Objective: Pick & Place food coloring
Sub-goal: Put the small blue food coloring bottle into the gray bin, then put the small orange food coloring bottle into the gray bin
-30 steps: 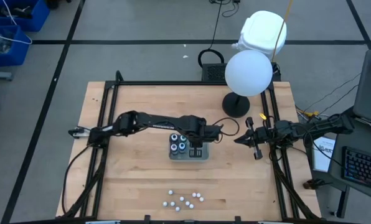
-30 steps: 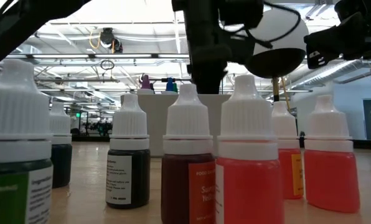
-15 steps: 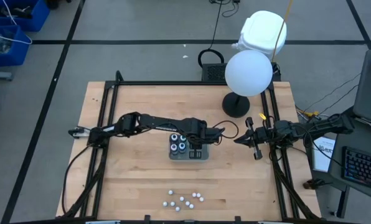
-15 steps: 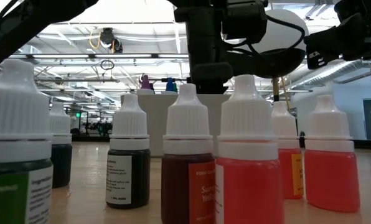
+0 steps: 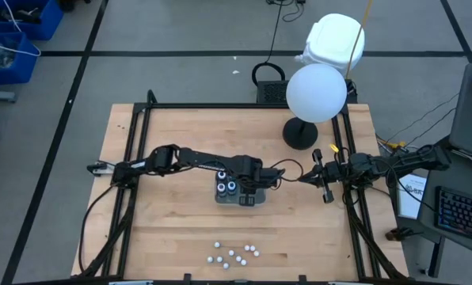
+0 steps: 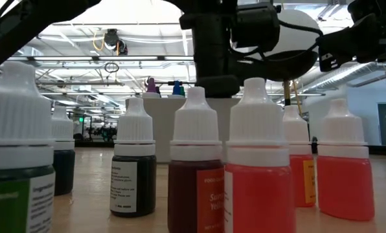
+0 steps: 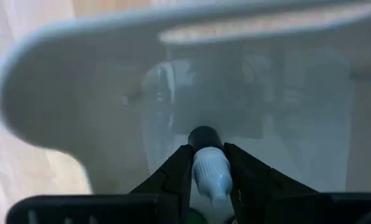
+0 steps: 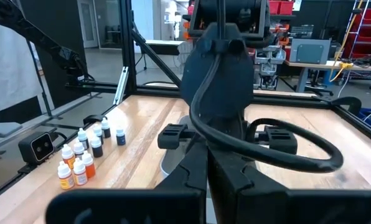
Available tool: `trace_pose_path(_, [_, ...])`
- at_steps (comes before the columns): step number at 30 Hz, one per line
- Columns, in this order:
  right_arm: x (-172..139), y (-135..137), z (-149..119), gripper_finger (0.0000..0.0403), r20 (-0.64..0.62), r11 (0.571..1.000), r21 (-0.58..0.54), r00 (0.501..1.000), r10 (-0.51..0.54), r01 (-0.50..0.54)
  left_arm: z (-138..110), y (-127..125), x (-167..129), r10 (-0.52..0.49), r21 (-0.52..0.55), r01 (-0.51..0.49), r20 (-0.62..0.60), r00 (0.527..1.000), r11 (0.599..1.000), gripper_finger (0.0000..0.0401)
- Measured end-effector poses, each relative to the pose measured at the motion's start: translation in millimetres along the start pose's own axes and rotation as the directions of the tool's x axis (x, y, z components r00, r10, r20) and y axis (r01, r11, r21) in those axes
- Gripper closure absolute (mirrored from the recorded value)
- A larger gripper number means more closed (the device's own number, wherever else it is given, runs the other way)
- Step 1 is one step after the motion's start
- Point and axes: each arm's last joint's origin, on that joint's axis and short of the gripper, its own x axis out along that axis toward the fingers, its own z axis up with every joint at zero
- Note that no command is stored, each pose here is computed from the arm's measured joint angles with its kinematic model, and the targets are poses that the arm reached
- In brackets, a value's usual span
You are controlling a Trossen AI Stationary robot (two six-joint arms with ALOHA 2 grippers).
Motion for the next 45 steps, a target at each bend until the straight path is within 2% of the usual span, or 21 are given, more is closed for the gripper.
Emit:
trace_pose_path(30, [0, 0, 0, 0.0403, 0.002, 1.0, 0.0, 1.0, 0.0, 0.0, 0, 0, 7, -0.041, 0.01, 0.041, 0.016, 0.999, 0.999, 0.0312])
trace_pose_path(33, [0, 0, 0, 0.0403, 0.002, 1.0, 0.0, 1.0, 0.0, 0.0, 2, 0, 3, -0.037, 0.011, 0.037, 0.028, 0.999, 0.999, 0.0292])
trace_pose_path(39, [0, 0, 0, 0.0403, 0.003, 1.0, 0.0, 1.0, 0.0, 0.0, 6, 1, -8, -0.043, 0.002, 0.043, 0.049, 0.998, 0.999, 0.0215])
trace_pose_path(45, [0, 0, 0, 0.0403, 0.002, 1.0, -0.003, 1.0, 0.0, 0.0, 4, 5, -37, -0.025, -0.018, 0.025, -0.001, 1.0, 1.0, 0.0176])
